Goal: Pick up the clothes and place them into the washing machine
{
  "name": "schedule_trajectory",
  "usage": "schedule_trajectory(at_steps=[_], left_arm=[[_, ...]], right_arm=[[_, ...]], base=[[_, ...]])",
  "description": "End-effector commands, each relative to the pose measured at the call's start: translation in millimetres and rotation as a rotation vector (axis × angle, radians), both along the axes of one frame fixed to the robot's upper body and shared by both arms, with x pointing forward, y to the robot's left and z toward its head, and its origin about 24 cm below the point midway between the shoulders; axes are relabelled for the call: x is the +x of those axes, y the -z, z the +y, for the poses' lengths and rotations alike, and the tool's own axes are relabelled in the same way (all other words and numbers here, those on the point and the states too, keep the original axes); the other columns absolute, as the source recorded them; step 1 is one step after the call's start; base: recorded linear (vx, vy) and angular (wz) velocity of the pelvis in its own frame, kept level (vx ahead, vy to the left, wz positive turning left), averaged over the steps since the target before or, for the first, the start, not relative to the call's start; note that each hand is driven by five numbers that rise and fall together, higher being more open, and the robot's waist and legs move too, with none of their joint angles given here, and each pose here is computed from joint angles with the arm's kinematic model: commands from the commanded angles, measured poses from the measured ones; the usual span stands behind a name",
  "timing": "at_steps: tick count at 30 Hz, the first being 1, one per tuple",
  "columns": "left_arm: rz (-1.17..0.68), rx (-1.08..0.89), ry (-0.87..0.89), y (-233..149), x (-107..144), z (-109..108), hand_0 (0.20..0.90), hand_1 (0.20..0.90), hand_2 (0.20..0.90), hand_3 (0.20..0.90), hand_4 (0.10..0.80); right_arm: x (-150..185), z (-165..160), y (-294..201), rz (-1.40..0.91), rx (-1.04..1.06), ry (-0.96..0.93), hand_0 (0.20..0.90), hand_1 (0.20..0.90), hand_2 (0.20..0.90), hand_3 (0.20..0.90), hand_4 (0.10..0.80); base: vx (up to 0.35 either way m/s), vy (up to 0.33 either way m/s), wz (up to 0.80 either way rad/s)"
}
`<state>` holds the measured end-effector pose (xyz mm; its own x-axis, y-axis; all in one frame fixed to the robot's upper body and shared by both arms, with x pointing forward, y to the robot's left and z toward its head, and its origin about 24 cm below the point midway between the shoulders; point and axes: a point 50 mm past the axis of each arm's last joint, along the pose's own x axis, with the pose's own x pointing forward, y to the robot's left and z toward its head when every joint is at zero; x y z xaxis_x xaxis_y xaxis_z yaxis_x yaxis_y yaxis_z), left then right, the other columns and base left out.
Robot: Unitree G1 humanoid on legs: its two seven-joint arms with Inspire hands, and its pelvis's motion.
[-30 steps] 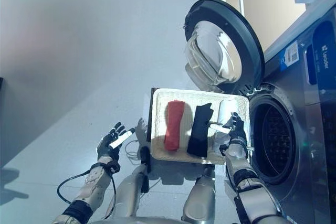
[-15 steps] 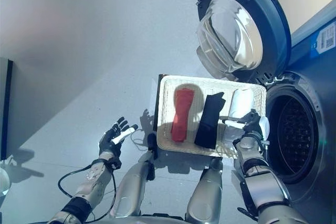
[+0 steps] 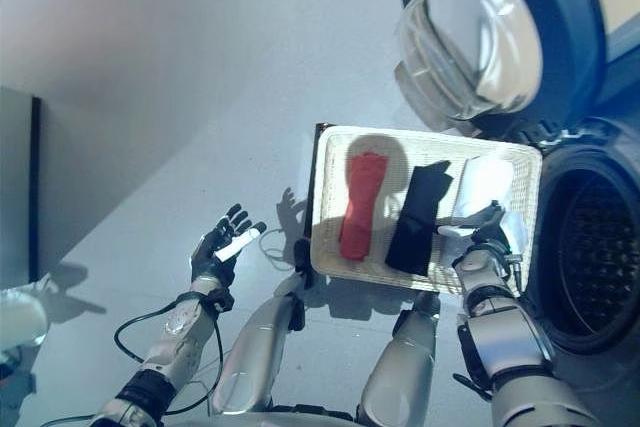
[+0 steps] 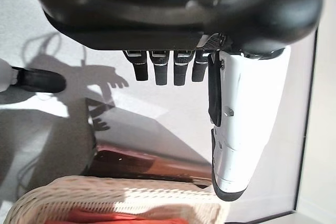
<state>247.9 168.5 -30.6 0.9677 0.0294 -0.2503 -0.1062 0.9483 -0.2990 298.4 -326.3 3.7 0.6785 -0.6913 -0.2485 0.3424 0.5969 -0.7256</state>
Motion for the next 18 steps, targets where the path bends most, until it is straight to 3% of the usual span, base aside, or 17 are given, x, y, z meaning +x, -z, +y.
schedule_trajectory(at_steps=[1, 17, 18], left_arm=[[-0.106, 0.002, -0.004, -15.8, -8.6, 10.8, 0.9, 0.9, 0.9, 0.9, 0.8], [-0.182, 0.001, 0.037, -35.8, -15.0, 14.6, 0.9, 0.9, 0.9, 0.9, 0.8], [-0.191, 0.0, 0.04, -38.0, -14.7, 14.7, 0.9, 0.9, 0.9, 0.9, 0.8]], right_arm=[[-14.1, -10.9, 8.6, 0.124, -0.076, -0.022, 0.9, 0.9, 0.9, 0.9, 0.8], [-57.9, -73.8, -5.2, 0.43, -0.29, 0.064, 0.9, 0.9, 0.9, 0.9, 0.8], [-60.5, -75.7, -4.8, 0.436, -0.289, 0.067, 0.864, 0.864, 0.864, 0.864, 0.775]], base=[[-0.037, 0.024, 0.07], [-0.014, 0.016, 0.11], [-0.044, -0.008, 0.04]])
